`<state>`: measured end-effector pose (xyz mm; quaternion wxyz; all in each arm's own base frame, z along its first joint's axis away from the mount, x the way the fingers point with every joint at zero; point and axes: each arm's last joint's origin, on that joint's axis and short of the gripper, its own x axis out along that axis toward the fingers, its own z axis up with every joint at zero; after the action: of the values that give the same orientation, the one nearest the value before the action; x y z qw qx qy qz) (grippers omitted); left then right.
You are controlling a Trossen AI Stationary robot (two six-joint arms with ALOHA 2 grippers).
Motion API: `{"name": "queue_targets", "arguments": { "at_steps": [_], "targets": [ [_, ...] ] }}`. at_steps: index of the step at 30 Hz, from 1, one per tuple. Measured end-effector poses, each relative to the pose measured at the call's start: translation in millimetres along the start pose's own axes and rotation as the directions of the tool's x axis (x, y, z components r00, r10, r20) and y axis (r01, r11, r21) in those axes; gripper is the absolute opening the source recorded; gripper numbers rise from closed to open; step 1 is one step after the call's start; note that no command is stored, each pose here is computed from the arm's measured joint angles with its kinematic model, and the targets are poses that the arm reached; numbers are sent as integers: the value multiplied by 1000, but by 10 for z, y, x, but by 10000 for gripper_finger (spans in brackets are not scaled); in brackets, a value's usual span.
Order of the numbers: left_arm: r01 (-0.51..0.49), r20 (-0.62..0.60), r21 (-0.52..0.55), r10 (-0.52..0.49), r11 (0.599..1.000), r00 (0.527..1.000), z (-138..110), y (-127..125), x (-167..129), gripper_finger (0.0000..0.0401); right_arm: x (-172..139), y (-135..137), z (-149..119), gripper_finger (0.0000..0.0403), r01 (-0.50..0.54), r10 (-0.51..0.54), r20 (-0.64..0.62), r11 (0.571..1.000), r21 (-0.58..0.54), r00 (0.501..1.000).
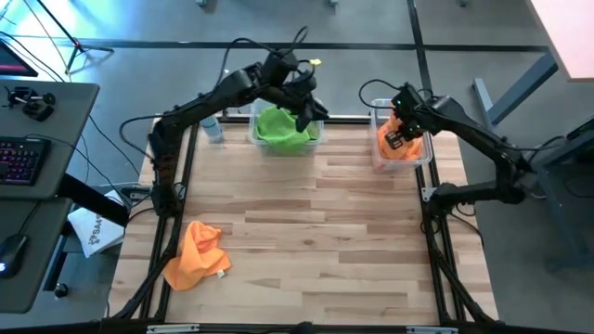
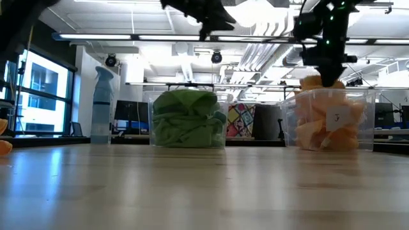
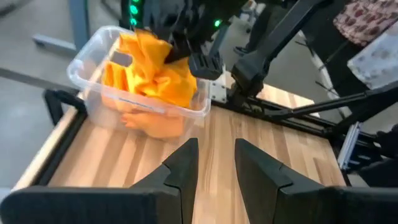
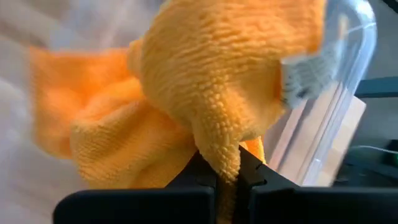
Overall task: Sort microfiber towel by color & place in baskets
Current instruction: Put the orange towel into the right transparent bin
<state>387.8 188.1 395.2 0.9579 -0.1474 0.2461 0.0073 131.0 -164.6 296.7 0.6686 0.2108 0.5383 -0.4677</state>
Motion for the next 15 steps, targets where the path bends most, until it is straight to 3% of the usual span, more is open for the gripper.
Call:
{"name": "queue_targets", "arguments": {
  "at_steps": [7,15],
  "targets": [
    [-131,45,-41,133,991,990,-400,-225,-283,91,261,-8,109,0,-6,-27,-108,956,-293,994],
    [-148,180,-179,181,973,967,-978,-384,-641,91,628,33,252,0,-56,-48,-207,881,-469,977]
  ]
}}
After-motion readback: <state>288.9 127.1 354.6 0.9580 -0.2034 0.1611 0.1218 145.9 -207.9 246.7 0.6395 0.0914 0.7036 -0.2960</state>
